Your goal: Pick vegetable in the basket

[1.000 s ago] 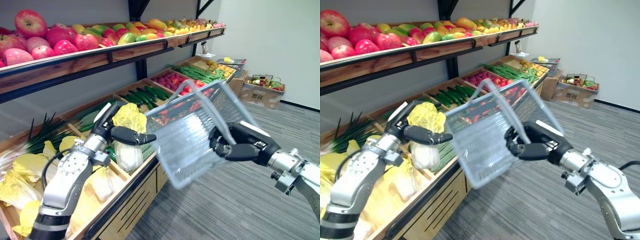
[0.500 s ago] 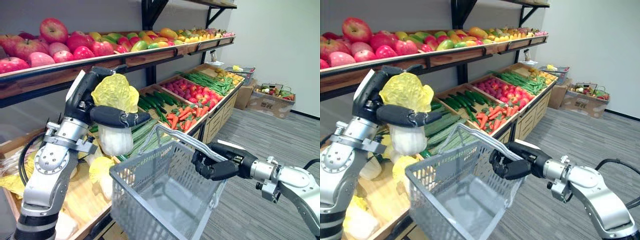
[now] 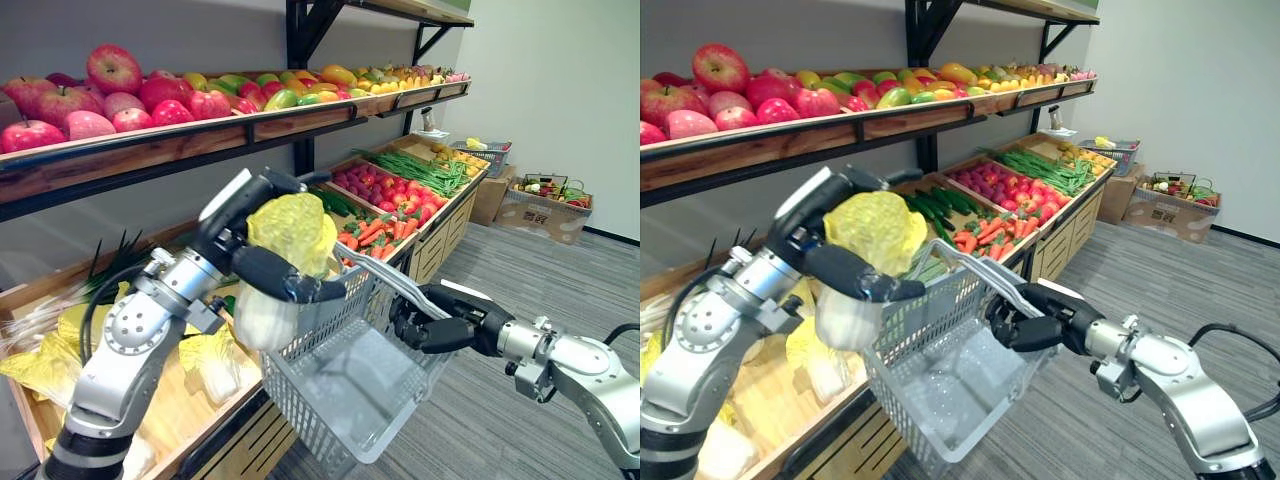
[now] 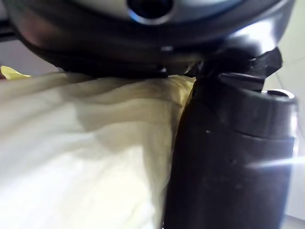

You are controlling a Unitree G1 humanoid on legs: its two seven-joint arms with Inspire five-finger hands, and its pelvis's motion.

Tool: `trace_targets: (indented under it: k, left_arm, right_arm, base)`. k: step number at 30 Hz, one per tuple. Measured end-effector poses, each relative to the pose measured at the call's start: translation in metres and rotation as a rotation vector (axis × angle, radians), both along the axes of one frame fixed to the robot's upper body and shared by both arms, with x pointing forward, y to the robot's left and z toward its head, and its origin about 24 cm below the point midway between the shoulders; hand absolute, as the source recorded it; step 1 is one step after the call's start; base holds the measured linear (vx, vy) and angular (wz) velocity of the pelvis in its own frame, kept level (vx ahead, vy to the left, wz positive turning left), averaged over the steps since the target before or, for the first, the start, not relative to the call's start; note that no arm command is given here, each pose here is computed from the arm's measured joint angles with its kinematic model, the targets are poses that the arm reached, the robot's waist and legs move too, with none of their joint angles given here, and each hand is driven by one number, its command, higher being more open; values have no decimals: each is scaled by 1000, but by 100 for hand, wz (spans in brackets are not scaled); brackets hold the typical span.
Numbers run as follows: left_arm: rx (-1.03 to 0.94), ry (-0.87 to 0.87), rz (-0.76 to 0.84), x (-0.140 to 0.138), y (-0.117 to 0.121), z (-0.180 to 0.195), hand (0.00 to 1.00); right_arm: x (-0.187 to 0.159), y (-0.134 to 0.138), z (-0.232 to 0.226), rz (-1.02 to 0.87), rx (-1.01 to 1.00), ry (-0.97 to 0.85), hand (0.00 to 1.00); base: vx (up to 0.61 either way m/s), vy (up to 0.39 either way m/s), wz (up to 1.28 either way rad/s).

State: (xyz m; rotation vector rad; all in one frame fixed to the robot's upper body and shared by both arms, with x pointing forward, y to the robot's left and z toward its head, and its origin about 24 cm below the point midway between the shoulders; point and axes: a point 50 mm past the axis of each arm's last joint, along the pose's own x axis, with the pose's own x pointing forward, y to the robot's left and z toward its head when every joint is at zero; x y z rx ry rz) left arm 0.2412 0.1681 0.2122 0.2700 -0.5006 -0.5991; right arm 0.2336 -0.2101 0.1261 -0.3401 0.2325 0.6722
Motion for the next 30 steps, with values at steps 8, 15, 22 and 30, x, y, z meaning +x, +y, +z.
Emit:
trace_targets:
  k: [8,15,22,30]
  left_arm:
    - [68,152,-61,6,-21,-38,0]
    - [99,316,-35,15,-28,-79,0]
    - [82,356,-37,14,-33,-93,0]
    - [134,380,-28,6,-36,-111,100]
  right_arm:
    - [1,7,-1,36,5,6,0]
    - [-1,11,0,59,-15,-4,0]
    - [-1,9,1,59,-43,9,0]
    - [-3,9,-5,66,-65,60,0]
  base:
    - [-6,40,-4]
    - [-5,40,-9]
    - [6,40,-1]
    - [0,43,0]
